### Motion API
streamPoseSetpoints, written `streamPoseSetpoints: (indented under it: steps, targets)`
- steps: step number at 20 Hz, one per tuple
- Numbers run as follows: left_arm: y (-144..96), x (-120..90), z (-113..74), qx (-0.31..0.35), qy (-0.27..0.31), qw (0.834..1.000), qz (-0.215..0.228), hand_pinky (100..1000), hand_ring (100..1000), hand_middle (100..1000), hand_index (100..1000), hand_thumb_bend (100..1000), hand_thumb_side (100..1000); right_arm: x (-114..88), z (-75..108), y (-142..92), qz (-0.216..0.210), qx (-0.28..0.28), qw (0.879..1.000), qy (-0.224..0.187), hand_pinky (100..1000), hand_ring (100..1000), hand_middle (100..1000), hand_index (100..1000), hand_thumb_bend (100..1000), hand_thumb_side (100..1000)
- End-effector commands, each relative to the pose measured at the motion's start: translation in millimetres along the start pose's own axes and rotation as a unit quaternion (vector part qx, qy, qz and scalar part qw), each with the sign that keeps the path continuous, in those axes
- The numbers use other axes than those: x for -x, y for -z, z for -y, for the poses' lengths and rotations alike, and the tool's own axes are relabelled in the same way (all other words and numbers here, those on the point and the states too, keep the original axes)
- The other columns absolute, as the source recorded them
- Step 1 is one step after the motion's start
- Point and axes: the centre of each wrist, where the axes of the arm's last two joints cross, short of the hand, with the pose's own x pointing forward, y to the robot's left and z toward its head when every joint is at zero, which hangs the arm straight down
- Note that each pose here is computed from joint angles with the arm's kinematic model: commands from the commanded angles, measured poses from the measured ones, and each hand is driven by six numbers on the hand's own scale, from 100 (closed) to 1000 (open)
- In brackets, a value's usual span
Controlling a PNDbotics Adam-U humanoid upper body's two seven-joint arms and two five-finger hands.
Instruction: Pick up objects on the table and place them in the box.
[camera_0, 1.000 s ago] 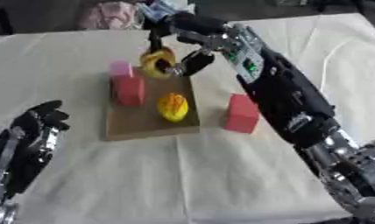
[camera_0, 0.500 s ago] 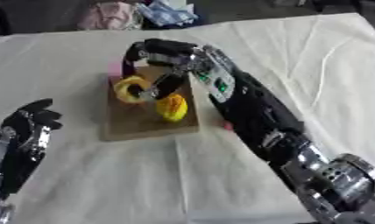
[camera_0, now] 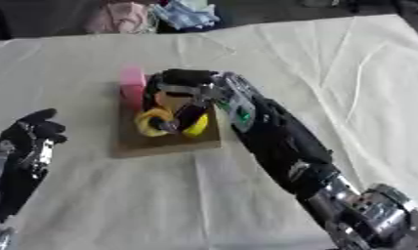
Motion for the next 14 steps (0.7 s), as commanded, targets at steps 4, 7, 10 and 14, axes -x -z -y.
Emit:
streamPoseSetpoints:
  steps: [4, 7, 10, 14]
  targets:
    - [2.0, -6.1, -3.8, -0.007, 0.001, 1.0, 0.012, 734, 631, 620, 847, 100, 784, 3.0, 4.6, -2.3, 0.054, -0.073, 0.992, -0.089, 873, 826, 671, 666, 100, 221]
    - [2.1, -6.2, -3.5, -0.006, 0.0, 1.0, 0.011, 734, 631, 619, 847, 100, 785, 3.4, 1.9, -2.4, 0.046, -0.07, 0.991, -0.109, 877, 858, 758, 784, 100, 228]
    - [2.3, -6.4, -3.2, -0.006, 0.0, 1.0, 0.011, 734, 631, 619, 847, 100, 784, 3.2, 3.6, -2.7, 0.039, -0.061, 0.988, -0.135, 878, 889, 834, 892, 100, 239]
    - [2.3, -6.5, -3.0, -0.005, -0.001, 1.0, 0.011, 734, 631, 620, 847, 100, 785, 0.6, 9.7, -1.4, 0.04, -0.038, 0.983, -0.173, 886, 919, 906, 968, 100, 243]
